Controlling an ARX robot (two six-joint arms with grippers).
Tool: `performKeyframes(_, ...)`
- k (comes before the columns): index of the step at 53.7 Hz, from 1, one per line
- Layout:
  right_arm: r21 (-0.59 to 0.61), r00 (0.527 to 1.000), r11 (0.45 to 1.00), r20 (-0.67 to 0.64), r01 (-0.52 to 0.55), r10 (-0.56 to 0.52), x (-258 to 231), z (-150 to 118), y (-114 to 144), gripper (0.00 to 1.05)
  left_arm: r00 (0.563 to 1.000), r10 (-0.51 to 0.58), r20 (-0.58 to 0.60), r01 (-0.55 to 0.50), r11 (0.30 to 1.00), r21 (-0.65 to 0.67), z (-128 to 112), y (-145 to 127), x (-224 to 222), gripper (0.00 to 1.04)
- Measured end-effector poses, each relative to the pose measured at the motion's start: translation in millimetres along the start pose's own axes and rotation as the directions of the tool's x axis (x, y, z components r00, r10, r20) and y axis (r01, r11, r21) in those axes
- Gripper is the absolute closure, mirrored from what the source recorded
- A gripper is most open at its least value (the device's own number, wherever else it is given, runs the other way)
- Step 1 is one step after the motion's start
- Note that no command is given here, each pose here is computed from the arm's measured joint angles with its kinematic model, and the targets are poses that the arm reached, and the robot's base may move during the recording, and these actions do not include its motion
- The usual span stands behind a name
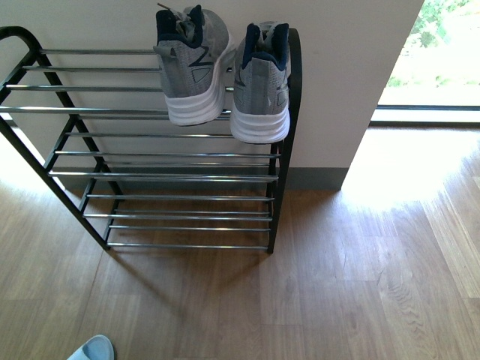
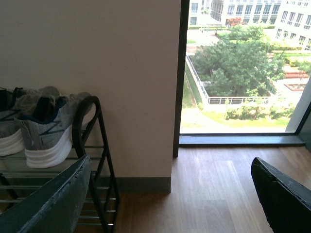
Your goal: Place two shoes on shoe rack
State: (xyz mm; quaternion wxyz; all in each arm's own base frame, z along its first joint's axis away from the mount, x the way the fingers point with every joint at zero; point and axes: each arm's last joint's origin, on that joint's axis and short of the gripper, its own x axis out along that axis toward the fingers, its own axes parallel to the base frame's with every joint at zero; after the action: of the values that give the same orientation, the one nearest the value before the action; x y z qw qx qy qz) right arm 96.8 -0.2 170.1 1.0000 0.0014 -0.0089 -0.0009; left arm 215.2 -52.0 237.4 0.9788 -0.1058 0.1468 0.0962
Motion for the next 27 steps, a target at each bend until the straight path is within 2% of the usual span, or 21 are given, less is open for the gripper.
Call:
performKeyframes(7, 0.000, 1.000, 1.000, 0.000, 0.000, 0.000, 0, 0, 0, 0.09, 0.997, 0.045, 0.062, -0.045, 0.999, -0.002, -11, 25, -34, 0.09)
performKeyframes(11, 0.000, 1.000, 1.000, 0.000, 0.000, 0.000, 0, 0, 0, 0.09, 0.995, 0.052, 0.079, -0.052, 0.999, -0.010, -12, 30, -40, 0.09)
performKeyframes(13, 0.000, 1.000, 1.000, 0.000, 0.000, 0.000, 0, 0, 0, 0.09, 0.994, 0.003, 0.109, -0.003, 1.000, 0.000, -12, 31, -42, 0.13)
performKeyframes(17, 0.000, 1.000, 1.000, 0.000, 0.000, 0.000, 0, 0, 0, 0.09, 0.966, -0.152, 0.211, 0.139, 0.987, 0.077, -16, 37, -43, 0.25)
performKeyframes(19, 0.000, 1.000, 1.000, 0.000, 0.001, -0.001, 0, 0, 0, 0.09, 0.952, -0.193, 0.237, 0.171, 0.979, 0.109, -20, 39, -44, 0.30)
performKeyframes(23, 0.000, 1.000, 1.000, 0.000, 0.000, 0.000, 0, 0, 0, 0.09, 0.938, -0.231, 0.257, 0.189, 0.966, 0.178, -29, 46, -47, 0.45)
performKeyframes(27, 0.000, 1.000, 1.000, 0.000, 0.000, 0.000, 0, 0, 0, 0.09, 0.940, -0.222, 0.260, 0.172, 0.964, 0.202, -37, 52, -48, 0.59)
